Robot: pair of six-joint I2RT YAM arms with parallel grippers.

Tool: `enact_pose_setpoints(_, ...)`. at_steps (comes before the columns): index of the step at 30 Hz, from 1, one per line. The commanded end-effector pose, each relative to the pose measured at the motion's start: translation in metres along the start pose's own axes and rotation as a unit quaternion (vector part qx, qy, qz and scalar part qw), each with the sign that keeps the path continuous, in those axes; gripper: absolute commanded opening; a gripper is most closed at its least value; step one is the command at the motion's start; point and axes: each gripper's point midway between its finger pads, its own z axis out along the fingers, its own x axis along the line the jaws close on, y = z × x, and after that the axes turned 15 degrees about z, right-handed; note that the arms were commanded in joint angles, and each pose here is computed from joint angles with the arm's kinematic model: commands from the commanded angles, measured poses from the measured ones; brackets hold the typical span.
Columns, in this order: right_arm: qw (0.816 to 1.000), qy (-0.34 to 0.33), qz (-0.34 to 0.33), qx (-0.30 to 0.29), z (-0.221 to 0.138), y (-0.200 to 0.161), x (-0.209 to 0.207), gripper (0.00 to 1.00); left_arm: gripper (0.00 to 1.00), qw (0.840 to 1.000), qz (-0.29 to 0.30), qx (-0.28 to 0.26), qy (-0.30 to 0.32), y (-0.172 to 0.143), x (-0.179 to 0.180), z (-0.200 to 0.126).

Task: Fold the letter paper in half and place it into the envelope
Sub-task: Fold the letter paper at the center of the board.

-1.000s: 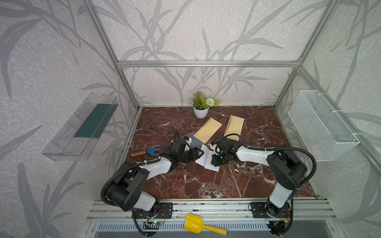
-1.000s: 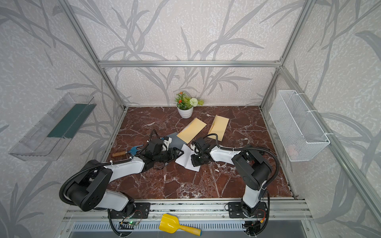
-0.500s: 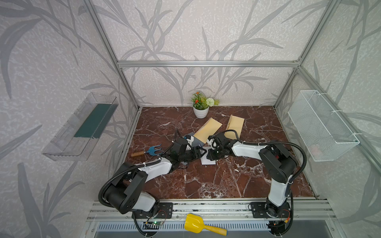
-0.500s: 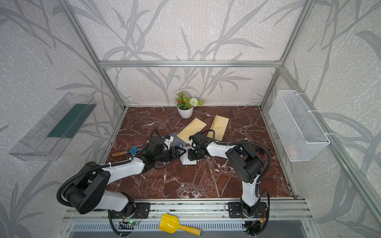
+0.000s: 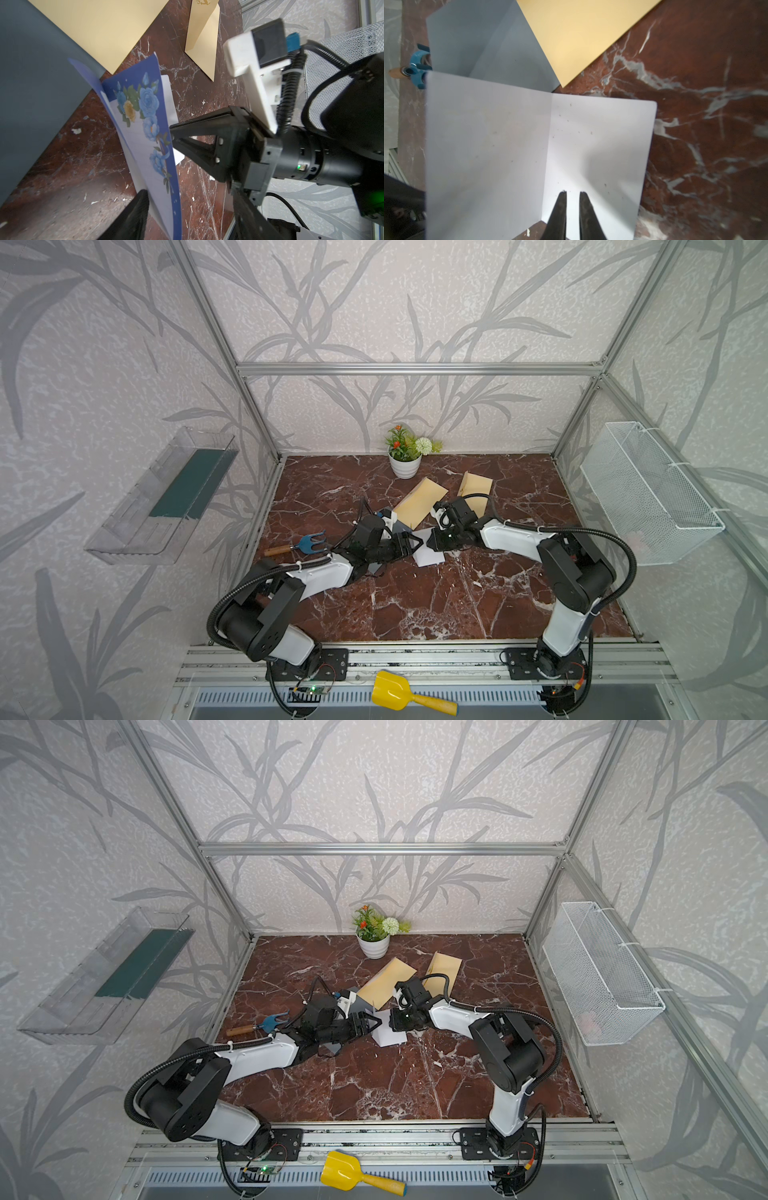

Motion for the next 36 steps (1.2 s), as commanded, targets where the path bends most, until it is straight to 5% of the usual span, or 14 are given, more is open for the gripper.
enact_pose_setpoints(1,1.0,-0.002,-0.001,-0.021,-0.02,0.008,-0.001,0.15,0.64,1.0,0.006,-0.011,-0.01,0.01,-0.009,0.004)
enact_pose_setpoints(12,0.998,-0.049,0.05,0.004,-0.015,-0.006,-0.06,0.15,0.64,1.0,0.02,-0.009,-0.019,0.016,-0.021,0.012)
enact_pose_setpoints(27,0.996,-0.018,0.075,0.038,0.004,-0.027,-0.064,0.15,0.63,0.999,0.029,0.007,-0.036,0.022,-0.024,0.057)
enact_pose_setpoints(36,0.994,-0.003,0.106,0.005,-0.02,-0.015,-0.071,0.15,0.62,0.999,0.012,0.023,-0.024,0.013,-0.005,0.084)
